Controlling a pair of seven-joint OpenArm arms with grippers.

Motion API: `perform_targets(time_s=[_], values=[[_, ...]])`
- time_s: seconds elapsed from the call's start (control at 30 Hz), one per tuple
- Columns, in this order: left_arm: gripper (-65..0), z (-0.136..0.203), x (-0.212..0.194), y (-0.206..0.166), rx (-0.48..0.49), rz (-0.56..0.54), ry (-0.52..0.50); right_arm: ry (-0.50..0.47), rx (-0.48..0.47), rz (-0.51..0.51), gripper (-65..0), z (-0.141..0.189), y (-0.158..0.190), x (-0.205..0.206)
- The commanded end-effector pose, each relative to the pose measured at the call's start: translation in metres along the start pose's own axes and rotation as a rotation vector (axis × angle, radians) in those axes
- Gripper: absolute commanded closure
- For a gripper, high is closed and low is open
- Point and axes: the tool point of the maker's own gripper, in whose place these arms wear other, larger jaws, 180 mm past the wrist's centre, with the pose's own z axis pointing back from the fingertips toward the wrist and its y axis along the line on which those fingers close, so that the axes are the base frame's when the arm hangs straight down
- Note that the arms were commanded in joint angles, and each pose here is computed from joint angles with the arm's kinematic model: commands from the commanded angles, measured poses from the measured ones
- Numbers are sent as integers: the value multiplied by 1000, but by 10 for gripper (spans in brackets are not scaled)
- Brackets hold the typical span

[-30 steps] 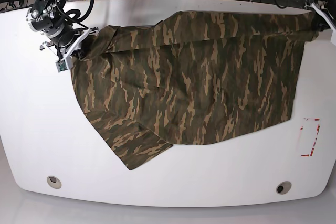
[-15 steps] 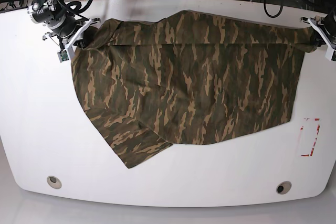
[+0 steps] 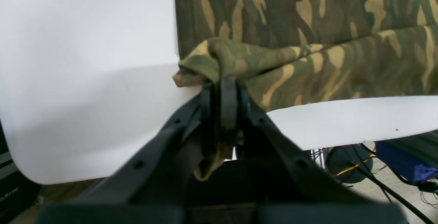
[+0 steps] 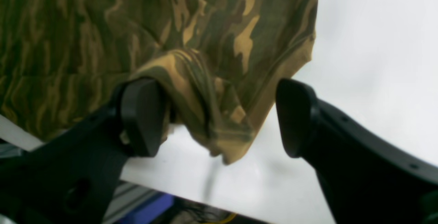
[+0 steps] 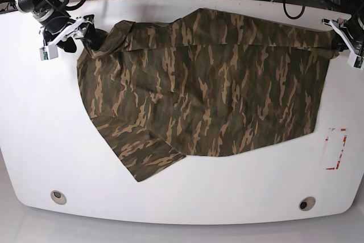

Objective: Fold the T-shirt properly
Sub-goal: 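Lay the shirt flat, pulling its edge taut between both grippers, then hold the shirt edge with both grippers and smooth it flat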

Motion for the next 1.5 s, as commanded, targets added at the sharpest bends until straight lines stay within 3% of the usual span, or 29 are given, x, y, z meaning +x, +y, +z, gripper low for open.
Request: perform_targets(time_s=[0.0,0.27,0.63,0.87,1.07,1.47], values=[[0,2,10,0,-1,-26,-25,-46,-2,-7,-480,14,-3,6],[0,-6,16,-8,-18,-56,-21,-28,-22,-52,-480,32,-10,-11],[0,-10,26,-6,-4,-110,-10,-14,56,-164,-480,44,13,-42],[0,-11,33,-5,-6,-127,-20,98,92,-116,-480,10,37,-61],[0,-10,39,-2,6,-130,-35,133,95,-90,-480,-17,54,-62],[0,-10,38,-2,6,-131,-31,201,171,-169,-477,-53,65,-84]])
